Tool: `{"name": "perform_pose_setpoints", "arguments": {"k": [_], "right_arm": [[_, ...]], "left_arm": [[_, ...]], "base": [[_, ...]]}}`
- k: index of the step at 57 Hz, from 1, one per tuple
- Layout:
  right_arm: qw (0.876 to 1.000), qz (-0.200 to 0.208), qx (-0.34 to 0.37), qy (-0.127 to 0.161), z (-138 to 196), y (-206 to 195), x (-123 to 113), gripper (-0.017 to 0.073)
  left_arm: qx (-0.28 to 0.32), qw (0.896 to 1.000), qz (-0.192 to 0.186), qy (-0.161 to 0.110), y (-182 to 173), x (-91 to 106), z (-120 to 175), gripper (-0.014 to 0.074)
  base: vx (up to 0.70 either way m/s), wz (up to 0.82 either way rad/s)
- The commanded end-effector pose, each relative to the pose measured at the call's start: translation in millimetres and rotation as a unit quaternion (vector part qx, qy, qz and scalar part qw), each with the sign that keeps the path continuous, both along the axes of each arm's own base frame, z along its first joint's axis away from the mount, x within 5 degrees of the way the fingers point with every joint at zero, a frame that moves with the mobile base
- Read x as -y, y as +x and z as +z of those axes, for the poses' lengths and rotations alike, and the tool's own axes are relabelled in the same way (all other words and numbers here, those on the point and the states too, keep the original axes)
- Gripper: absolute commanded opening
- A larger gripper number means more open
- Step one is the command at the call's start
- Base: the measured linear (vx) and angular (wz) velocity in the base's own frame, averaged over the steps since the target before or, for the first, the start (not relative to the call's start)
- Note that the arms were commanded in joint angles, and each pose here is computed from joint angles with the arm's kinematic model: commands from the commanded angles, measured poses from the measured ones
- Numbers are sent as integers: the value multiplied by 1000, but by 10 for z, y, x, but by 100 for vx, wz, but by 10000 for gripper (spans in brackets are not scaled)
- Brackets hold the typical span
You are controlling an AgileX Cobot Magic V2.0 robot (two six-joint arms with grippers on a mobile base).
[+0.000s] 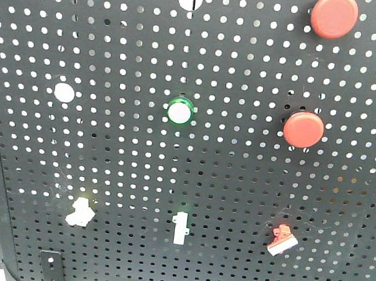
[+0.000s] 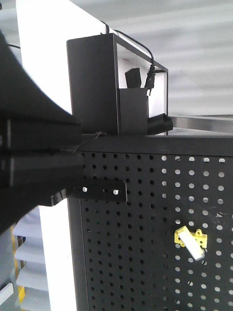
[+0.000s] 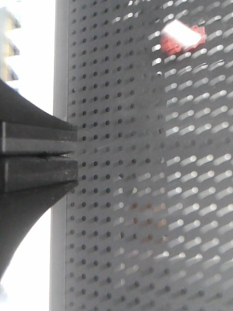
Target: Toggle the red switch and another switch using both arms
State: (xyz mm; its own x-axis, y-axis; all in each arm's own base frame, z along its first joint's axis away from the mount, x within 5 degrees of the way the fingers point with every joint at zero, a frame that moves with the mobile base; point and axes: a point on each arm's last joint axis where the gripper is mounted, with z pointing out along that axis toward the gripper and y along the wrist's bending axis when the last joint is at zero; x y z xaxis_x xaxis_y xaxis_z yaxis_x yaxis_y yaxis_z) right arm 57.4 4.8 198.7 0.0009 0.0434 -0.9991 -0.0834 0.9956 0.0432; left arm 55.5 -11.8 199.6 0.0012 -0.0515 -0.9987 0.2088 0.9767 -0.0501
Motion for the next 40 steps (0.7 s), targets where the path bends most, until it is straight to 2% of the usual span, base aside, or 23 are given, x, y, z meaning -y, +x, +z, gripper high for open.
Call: {"name": "perform_pose_setpoints", "arguments": {"k": [1,40], "right_arm": [[1000,-3,29,-2,29,-8,3,-6],[1000,-3,30,-2,25,-16,4,-6]], "left_arm": [[37,999,0,-14,-10,-1,17,3],[37,999,0,-14,-10,-1,17,3]], "base": [[0,0],[0,0]]}}
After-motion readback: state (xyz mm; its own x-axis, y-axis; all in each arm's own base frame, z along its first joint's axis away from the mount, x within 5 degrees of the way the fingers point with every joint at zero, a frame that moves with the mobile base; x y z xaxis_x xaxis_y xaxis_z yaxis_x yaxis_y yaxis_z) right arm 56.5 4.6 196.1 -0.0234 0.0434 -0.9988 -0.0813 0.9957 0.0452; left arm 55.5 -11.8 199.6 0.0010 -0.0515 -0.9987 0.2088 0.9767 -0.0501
